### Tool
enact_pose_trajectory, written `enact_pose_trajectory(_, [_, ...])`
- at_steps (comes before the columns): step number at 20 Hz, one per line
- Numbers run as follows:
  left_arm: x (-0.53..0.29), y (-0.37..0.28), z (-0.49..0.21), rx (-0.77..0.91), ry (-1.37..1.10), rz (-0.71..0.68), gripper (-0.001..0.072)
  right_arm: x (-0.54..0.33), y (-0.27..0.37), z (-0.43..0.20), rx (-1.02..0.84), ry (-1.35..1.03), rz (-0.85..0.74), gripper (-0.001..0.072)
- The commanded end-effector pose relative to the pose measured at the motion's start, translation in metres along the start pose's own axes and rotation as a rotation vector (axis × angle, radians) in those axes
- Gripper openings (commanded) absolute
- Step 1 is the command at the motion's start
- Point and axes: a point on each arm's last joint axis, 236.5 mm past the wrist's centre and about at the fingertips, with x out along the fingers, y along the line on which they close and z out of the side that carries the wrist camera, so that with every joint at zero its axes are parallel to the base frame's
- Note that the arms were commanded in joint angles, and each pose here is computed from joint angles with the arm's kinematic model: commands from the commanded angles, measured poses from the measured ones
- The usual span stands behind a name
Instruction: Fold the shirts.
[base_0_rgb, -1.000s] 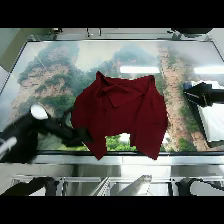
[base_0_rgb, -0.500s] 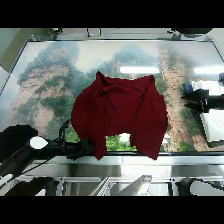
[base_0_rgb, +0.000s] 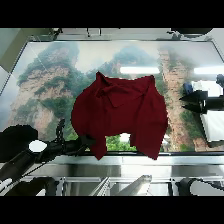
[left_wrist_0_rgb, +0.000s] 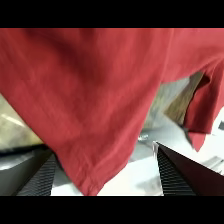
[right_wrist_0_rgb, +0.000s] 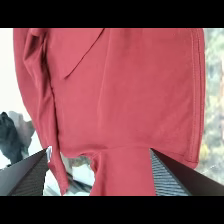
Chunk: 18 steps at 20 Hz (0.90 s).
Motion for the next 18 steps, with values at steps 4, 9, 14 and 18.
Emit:
enact_pose_trajectory(4, [0.002, -0.003, 0.007, 0.009, -0.043, -0.005, 0.0345, 0.005, -0.003, -0.009, 0.024, 0.02, 0.01, 0.0705])
enact_pose_trajectory(9, [0.016, -0.017, -0.021, 0.095, 0.005, -0.002, 0.0345, 0.01, -0.009, -0.02, 0.053, 0.041, 0.012, 0.0704])
enact_pose_trajectory(14, [0.018, -0.017, -0.023, 0.112, -0.001, 0.002, 0.002, 0.021, -0.022, -0.051, 0.121, 0.107, 0.014, 0.0704])
enact_pose_trajectory(18, [0.018, -0.017, -0.022, 0.113, -0.004, 0.003, 0.002, 0.023, -0.063, -0.08, 0.142, 0.179, -0.136, 0.0703])
